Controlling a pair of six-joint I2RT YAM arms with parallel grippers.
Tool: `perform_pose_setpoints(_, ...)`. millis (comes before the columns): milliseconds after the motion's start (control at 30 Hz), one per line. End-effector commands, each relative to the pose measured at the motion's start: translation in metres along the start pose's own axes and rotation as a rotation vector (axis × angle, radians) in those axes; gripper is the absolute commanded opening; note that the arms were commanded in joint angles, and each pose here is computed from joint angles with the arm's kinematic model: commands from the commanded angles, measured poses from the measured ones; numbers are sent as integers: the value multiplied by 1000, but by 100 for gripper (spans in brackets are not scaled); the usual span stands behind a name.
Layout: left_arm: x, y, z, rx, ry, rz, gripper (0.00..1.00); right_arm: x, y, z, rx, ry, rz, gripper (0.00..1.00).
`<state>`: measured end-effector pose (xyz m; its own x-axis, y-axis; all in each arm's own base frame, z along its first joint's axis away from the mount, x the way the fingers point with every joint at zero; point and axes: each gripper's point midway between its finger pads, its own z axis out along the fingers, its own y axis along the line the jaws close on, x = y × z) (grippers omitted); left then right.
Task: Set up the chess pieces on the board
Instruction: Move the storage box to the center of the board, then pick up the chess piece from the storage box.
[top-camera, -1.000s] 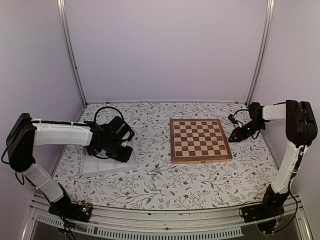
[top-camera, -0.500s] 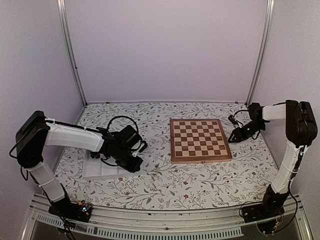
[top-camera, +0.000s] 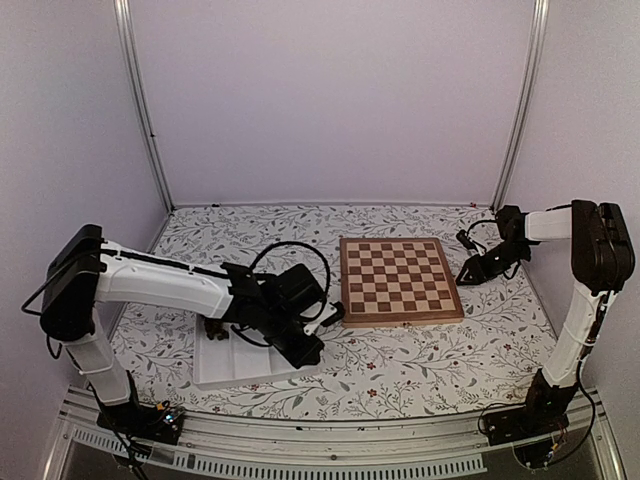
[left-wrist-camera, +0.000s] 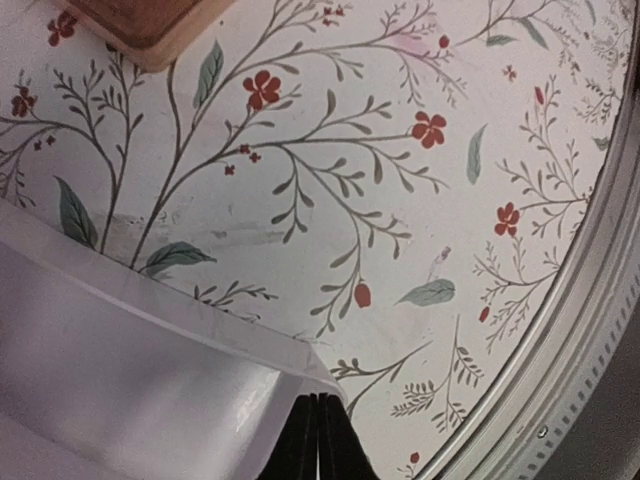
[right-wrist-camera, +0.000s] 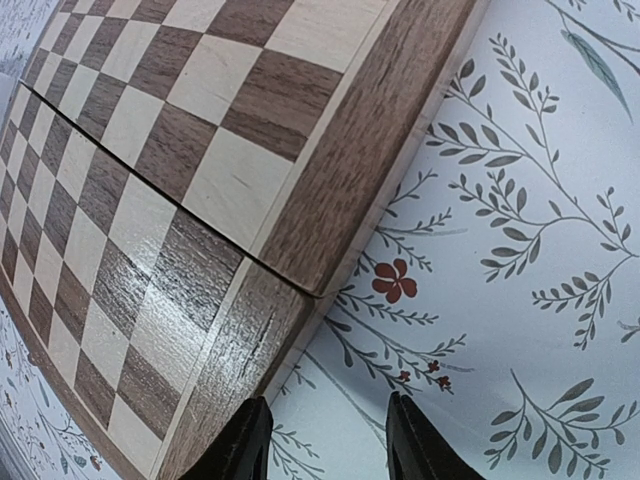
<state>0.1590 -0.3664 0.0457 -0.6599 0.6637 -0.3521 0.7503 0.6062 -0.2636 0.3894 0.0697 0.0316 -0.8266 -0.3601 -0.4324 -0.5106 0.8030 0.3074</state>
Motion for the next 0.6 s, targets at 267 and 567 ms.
perform_pose_setpoints(267, -90, 100, -123, -386, -301, -77, 49, -23, 21, -31, -22, -88, -106, 47)
perform_pose_setpoints(567, -97, 179, -132, -350, -351, -217, 45, -95, 136, -81, -60, -224, -478, 42)
